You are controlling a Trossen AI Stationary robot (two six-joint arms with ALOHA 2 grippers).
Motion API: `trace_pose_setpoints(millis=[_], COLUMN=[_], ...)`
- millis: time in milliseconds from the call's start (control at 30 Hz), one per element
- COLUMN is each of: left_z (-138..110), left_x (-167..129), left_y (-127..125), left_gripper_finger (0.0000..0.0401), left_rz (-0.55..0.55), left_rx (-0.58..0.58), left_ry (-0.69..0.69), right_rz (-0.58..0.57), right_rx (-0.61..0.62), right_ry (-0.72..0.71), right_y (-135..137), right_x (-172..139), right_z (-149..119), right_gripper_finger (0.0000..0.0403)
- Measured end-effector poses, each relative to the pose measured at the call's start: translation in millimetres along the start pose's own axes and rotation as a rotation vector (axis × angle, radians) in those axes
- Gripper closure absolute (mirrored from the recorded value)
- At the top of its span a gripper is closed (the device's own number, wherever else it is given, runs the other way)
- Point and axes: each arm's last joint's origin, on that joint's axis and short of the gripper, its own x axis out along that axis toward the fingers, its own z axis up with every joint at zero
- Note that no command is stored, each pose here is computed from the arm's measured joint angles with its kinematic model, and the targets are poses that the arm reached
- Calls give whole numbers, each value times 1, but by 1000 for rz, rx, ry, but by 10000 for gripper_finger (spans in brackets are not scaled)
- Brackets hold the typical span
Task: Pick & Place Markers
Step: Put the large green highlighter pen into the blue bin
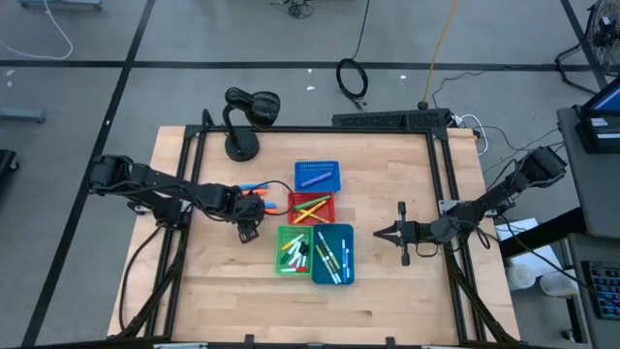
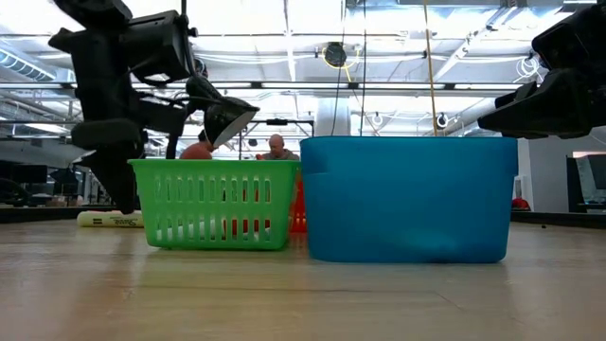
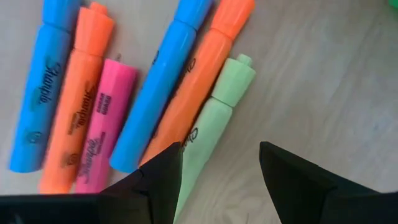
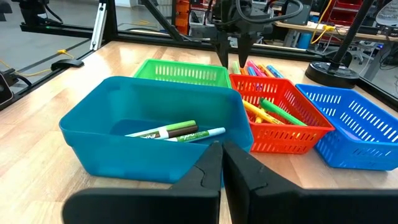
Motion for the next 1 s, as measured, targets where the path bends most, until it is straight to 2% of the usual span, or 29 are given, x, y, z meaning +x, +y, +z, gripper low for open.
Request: trace_pose_setpoints(millis=[200, 367, 767, 867, 1000], left_z=[-12, -20, -25, -26, -26], left_x=[18, 27, 28, 28, 28], left_y=[9, 13, 6, 5, 3], left_gripper_finger=[183, 183, 185, 211, 289], left_rz=[-10, -23, -45, -49, -68], left_rx=[-101, -113, -112, -104, -101], left_ry=[-4, -13, 8, 7, 10], right_rz=[0, 0, 0, 0, 0], right_rx=[0, 0, 0, 0, 0], right_ry=[0, 0, 0, 0, 0], right_y=[0, 0, 0, 0, 0], right_x=[0, 0, 0, 0, 0], right_z=[0, 0, 0, 0, 0], right_gripper_finger=[403, 403, 403, 403, 403])
